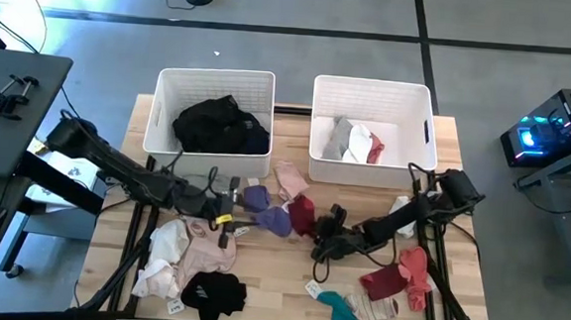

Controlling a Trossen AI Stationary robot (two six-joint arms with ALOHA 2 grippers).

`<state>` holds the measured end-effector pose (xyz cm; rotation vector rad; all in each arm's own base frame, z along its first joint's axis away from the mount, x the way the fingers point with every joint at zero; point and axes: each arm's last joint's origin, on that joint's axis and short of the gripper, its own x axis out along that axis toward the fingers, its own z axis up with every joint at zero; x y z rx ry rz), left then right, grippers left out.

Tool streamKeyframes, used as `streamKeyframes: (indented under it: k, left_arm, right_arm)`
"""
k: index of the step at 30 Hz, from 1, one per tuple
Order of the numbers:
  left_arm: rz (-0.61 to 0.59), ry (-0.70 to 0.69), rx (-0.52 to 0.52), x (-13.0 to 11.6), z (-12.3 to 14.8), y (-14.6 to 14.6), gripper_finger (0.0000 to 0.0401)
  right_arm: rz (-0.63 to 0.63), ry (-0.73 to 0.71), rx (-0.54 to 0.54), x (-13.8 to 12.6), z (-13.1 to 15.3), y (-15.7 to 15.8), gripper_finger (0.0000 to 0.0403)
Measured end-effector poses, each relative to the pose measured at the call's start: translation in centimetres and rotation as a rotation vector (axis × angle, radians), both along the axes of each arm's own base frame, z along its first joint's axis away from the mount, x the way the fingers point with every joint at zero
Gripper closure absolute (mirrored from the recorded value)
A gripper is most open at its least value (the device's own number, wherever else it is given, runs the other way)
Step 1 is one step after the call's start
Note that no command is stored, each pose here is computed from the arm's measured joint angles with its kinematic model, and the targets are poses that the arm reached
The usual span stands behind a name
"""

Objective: Sort clothes
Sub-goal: Put the red sock into the left white laundry bin

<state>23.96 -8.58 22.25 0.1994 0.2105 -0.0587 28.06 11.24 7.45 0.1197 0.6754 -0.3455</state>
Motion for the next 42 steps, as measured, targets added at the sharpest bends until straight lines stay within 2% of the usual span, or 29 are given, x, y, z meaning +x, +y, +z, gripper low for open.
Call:
streamKeyframes:
  k: [3,5,10,17,22,28,31,35,39,42]
  left_arm:
    - [-0.009,-0.010,0.028,0.7,-0.7,-0.3,0.0266]
    - [-0.015,-0.028,0.054,1.2,-1.1,-0.5,0.0266]
    - [-0.030,-0.071,0.118,2.2,-2.0,-0.9,0.0266]
    - [-0.024,-0.147,0.166,4.0,-3.6,-1.3,0.0263]
    - [0.008,-0.198,0.150,6.1,-3.9,-1.3,0.0241]
    - [0.118,-0.182,0.127,8.3,-4.5,-1.1,0.0212]
    - [0.102,-0.181,0.129,8.8,-4.5,-1.3,0.0212]
    - [0.064,-0.155,0.142,8.7,-4.8,-1.5,0.0247]
    - [0.054,-0.129,0.154,8.6,-5.0,-1.8,0.0315]
    - [0.056,-0.111,0.162,8.5,-5.2,-1.9,0.0371]
  right_arm:
    - [0.035,-0.006,-0.004,-0.2,0.8,0.3,0.0368]
    - [0.068,-0.011,-0.026,-0.5,1.6,0.5,0.0392]
    - [0.093,-0.168,-0.093,-0.4,5.8,0.8,0.0382]
    - [0.158,-0.429,-0.187,0.4,10.3,0.7,0.0397]
    - [0.206,-0.531,-0.161,1.0,11.4,0.4,0.0397]
    - [0.214,-0.547,-0.185,1.1,11.3,0.4,0.0398]
    - [0.220,-0.545,-0.184,1.2,11.2,0.5,0.0395]
    - [0.225,-0.542,-0.183,1.2,11.2,0.5,0.0394]
    - [0.226,-0.539,-0.173,1.2,11.1,0.5,0.0382]
    - [0.232,-0.531,-0.167,1.1,11.0,0.6,0.0350]
